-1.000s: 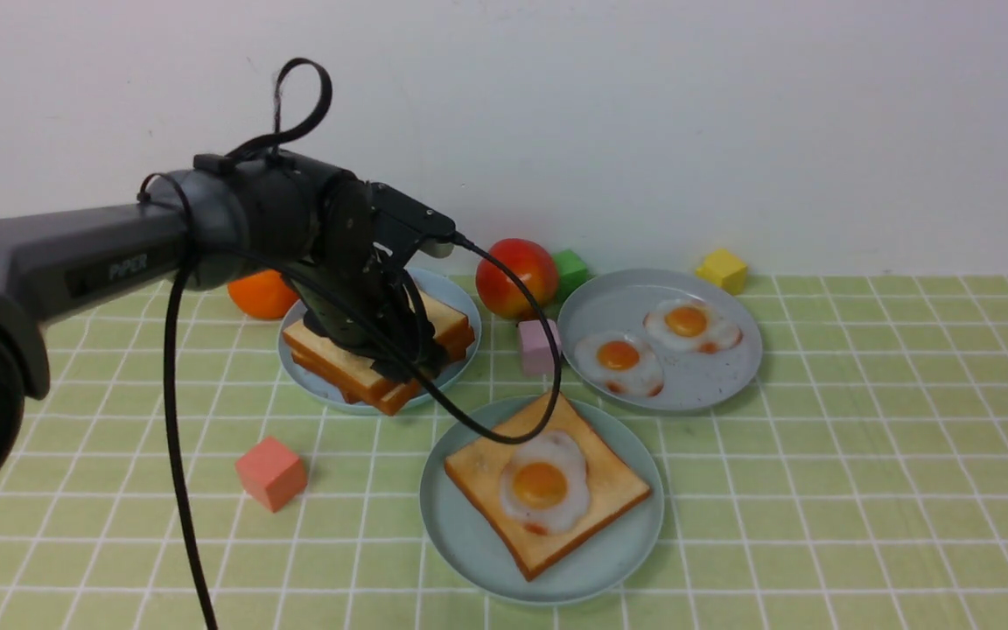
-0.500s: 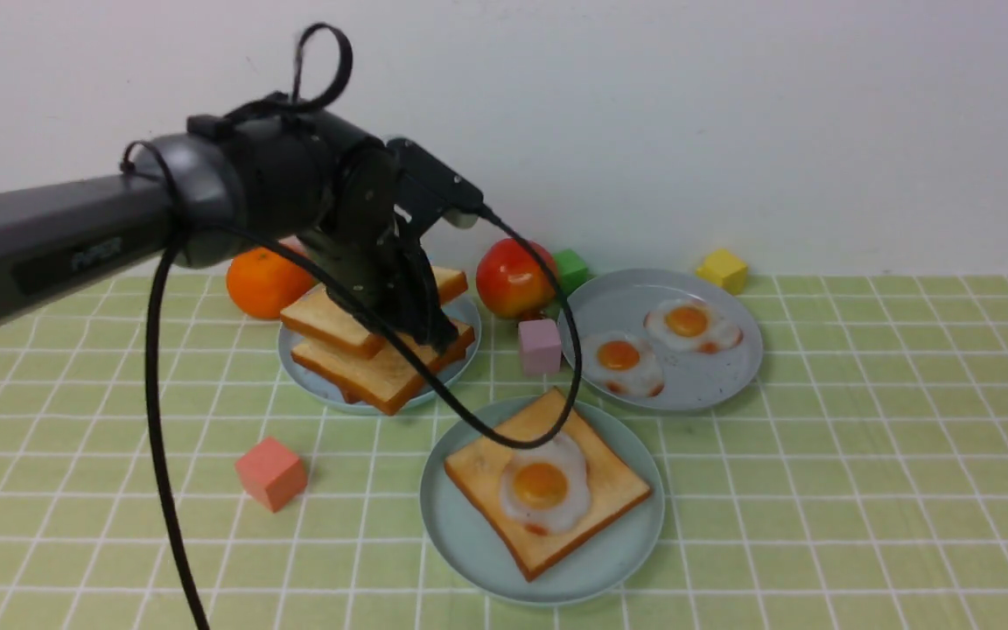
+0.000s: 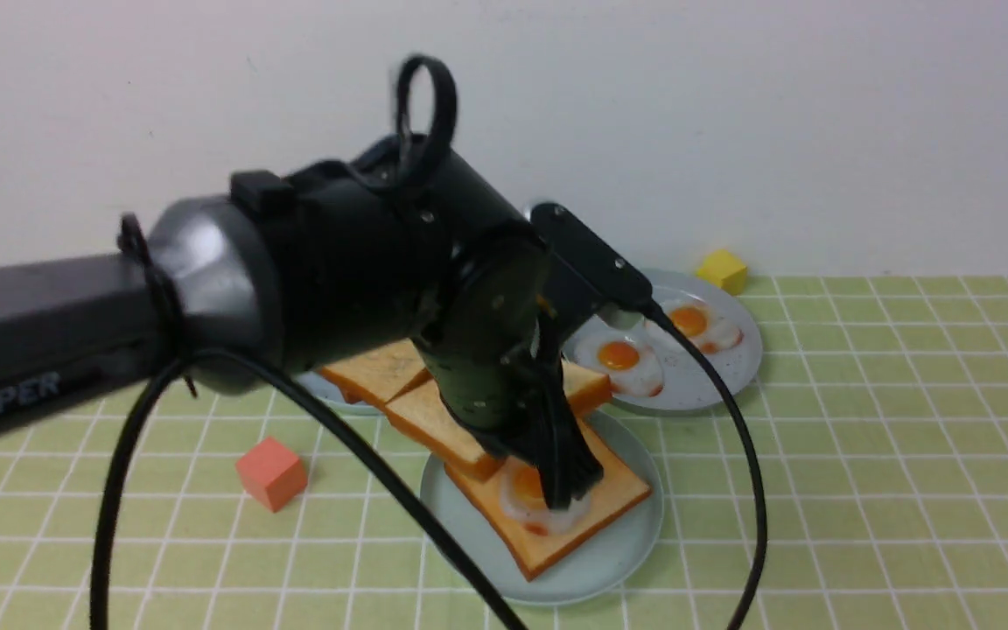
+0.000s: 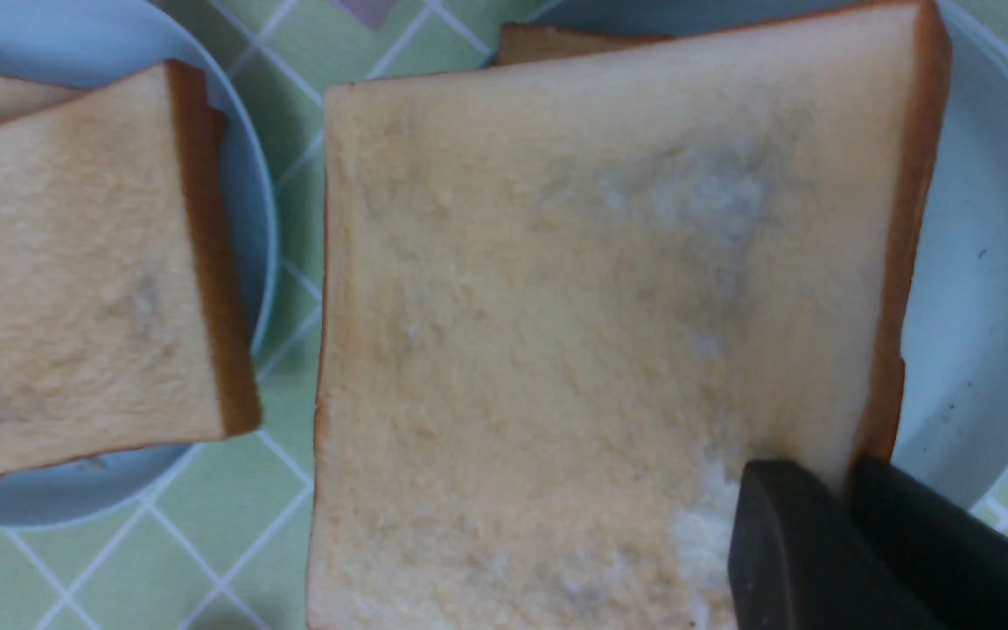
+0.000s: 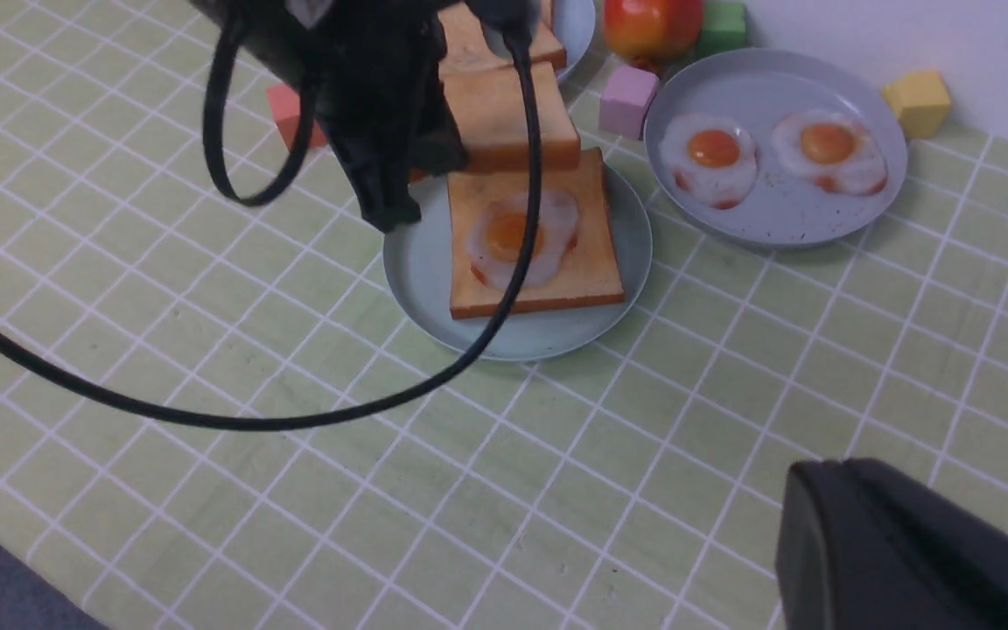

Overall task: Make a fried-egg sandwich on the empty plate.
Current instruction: Use the left arm to place a slice of bread on the fried egg in the middle

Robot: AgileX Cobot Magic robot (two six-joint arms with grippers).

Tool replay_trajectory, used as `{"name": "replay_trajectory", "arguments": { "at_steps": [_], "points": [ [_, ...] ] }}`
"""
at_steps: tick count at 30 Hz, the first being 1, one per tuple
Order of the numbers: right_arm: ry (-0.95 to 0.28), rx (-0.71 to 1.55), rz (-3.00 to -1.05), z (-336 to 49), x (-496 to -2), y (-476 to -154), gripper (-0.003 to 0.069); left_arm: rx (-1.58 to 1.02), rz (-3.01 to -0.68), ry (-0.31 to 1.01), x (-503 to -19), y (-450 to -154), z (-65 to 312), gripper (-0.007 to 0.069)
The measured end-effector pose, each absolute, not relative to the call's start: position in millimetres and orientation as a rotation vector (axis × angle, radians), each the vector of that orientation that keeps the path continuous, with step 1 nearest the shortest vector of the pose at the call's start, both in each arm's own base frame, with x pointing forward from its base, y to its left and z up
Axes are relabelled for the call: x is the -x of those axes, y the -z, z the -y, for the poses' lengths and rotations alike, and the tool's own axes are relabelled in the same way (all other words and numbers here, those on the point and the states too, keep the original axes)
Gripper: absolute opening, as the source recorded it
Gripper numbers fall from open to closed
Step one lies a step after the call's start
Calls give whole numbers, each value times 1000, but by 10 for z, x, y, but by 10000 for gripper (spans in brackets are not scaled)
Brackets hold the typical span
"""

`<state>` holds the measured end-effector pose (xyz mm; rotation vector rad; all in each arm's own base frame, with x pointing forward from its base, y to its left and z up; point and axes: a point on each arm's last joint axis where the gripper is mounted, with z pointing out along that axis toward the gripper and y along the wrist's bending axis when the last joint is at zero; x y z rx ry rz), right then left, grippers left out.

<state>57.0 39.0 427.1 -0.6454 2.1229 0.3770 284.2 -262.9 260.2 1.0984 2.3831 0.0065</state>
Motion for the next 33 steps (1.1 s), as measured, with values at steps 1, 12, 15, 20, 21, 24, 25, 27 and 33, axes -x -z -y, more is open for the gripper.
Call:
{"name": "replay_trajectory", "arguments": {
  "at_steps": [1, 12, 15, 20, 21, 24, 25, 27, 33],
  "points": [
    [-377, 645, -2123, -390, -570, -4271, 25, -1099, -2386, -6, -2842, -2587, 2630, 36],
    [-376, 676, -2118, -397, -562, -4268, 38, -1194, -2348, 18, -2758, -2234, 2967, 36],
    [-391, 682, -2124, -405, -553, -4264, 42, -1205, -2359, 3, -2773, -2159, 2978, 36],
    [-408, 688, -2130, -414, -542, -4260, 46, -1218, -2370, -9, -2790, -2067, 2997, 36],
    [-411, 688, -2131, -413, -539, -4260, 48, -1217, -2372, -5, -2792, -2052, 3002, 36],
    [-416, 689, -2132, -413, -534, -4260, 49, -1218, -2372, -5, -2794, -2042, 3006, 45],
    [-418, 689, -2131, -410, -532, -4260, 49, -1218, -2372, -5, -2794, -2042, 3006, 63],
    [-425, 690, -2132, -408, -526, -4260, 49, -1218, -2372, -4, -2794, -2042, 3006, 99],
    [-433, 691, -2134, -409, -520, -4259, 49, -1217, -2372, -3, -2794, -2042, 3007, 262]
  ]
}}
